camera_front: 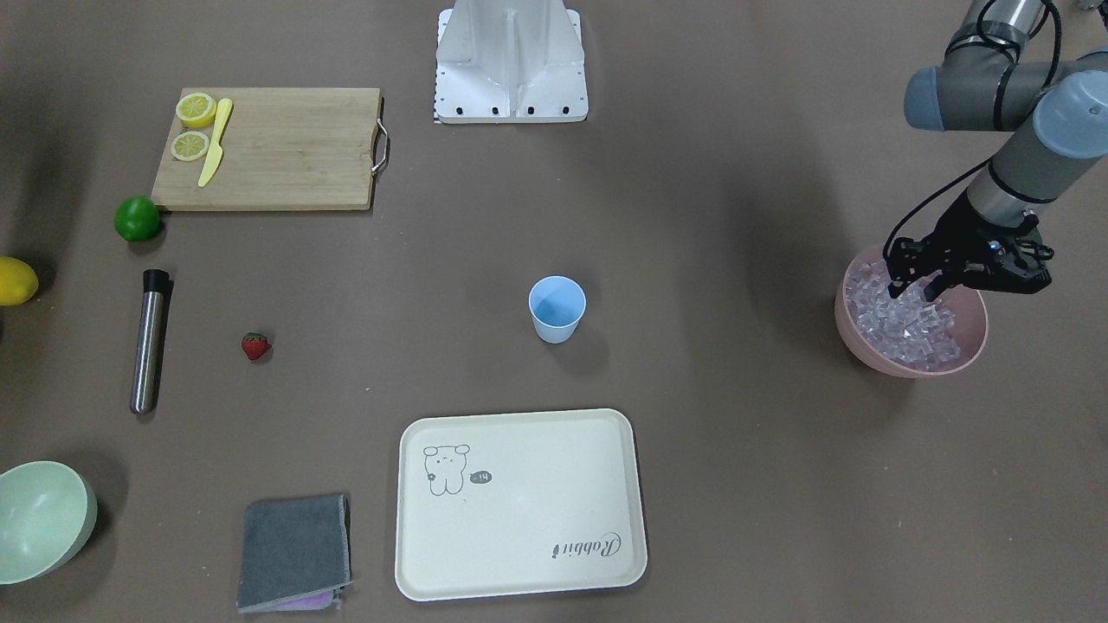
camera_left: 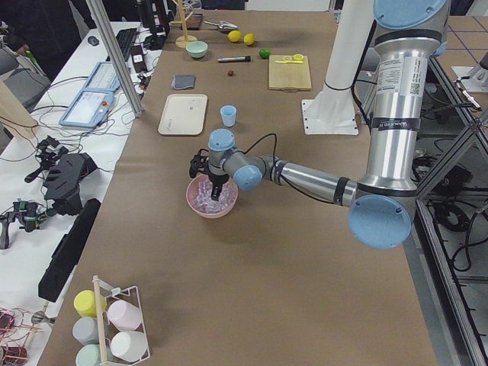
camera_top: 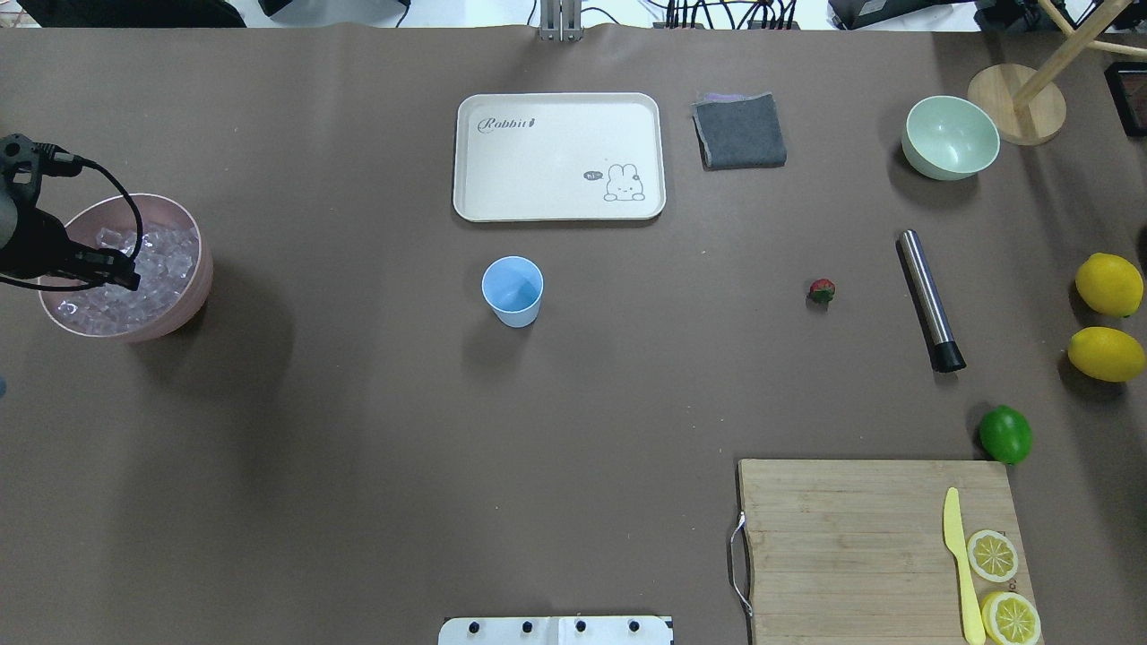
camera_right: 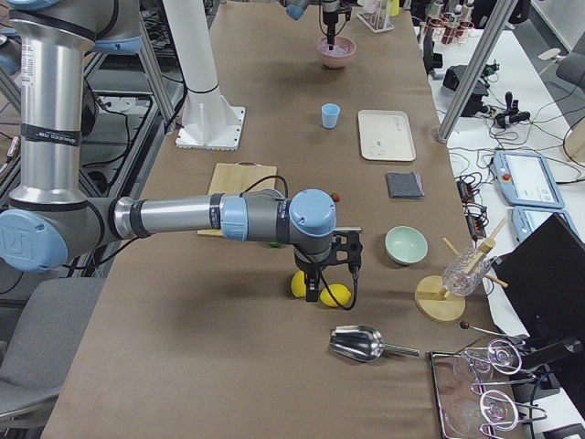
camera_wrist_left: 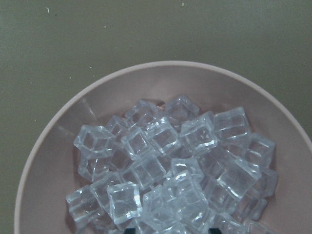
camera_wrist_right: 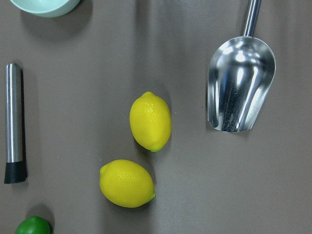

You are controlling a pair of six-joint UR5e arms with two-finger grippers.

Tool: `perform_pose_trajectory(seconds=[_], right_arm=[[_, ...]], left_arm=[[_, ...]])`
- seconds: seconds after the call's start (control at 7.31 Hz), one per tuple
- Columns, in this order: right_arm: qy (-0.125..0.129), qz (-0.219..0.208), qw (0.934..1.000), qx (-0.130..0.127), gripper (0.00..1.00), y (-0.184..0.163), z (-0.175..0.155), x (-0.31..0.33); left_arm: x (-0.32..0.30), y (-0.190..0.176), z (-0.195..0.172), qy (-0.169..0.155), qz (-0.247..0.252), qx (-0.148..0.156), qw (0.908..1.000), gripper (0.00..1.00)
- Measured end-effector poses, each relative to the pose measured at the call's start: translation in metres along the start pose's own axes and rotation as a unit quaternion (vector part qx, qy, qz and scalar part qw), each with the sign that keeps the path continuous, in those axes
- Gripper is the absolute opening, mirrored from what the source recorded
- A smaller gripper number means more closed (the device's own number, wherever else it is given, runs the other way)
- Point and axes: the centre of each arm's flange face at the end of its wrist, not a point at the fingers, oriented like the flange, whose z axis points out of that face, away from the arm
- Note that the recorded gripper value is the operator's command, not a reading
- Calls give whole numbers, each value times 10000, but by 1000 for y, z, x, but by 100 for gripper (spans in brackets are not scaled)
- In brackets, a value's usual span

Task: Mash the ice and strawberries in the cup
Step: 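Lower the left gripper into the pink bowl and grasp an ice cube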

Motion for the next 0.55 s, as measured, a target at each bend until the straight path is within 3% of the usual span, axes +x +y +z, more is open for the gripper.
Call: perform_pose_trajectory(seconds=[0.55], right_arm=[[0, 5, 10000, -3, 100, 0, 0, 0]], left_arm=[[4, -3, -14, 53, 34, 123, 9999, 0]])
